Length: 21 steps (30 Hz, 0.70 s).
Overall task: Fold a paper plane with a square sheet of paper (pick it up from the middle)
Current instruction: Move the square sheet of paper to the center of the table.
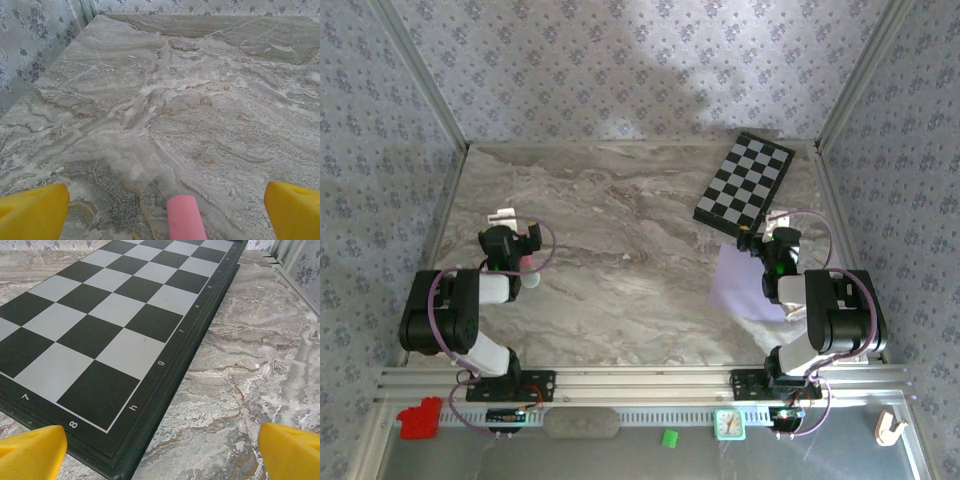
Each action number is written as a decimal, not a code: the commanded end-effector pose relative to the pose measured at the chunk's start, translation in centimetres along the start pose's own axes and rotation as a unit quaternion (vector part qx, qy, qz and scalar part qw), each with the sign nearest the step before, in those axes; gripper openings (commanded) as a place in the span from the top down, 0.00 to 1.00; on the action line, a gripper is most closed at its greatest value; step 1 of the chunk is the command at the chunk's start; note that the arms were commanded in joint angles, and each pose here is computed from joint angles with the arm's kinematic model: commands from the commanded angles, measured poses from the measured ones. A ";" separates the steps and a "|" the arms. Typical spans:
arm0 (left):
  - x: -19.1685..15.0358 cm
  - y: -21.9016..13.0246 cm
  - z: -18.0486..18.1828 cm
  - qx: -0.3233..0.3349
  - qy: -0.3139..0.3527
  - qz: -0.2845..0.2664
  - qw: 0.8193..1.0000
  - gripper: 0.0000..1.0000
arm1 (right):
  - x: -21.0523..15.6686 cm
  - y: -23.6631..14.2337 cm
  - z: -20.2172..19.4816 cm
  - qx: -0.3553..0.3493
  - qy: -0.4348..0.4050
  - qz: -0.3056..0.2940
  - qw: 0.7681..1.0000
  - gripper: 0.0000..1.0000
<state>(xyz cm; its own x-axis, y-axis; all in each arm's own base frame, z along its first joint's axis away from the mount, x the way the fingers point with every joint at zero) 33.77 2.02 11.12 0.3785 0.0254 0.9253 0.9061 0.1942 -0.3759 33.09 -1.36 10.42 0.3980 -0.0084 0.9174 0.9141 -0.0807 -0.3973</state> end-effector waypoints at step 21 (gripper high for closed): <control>11.3 -5.4 -4.5 -0.186 -0.276 0.138 0.933 0.00 | 7.3 -7.8 2.3 0.018 0.261 0.157 0.952 0.00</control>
<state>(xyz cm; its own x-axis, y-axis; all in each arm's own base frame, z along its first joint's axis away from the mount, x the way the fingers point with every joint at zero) 34.99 -0.58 24.46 0.3861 0.4644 0.7970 0.9067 -0.0320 -0.4206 31.16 0.59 22.41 0.4352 -0.4092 0.8020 0.8677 -0.0469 -0.4948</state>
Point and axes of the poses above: each hand's point on the last joint's axis, 136 mm out from that joint toward the fingers, its own y axis out along the fingers, its own z axis along the line the jaws close on, x = y × z, the point moved 6 cm from there along -y, back along the fingers, and after that the axes turned 1 degree about y, right-handed, at the moved point
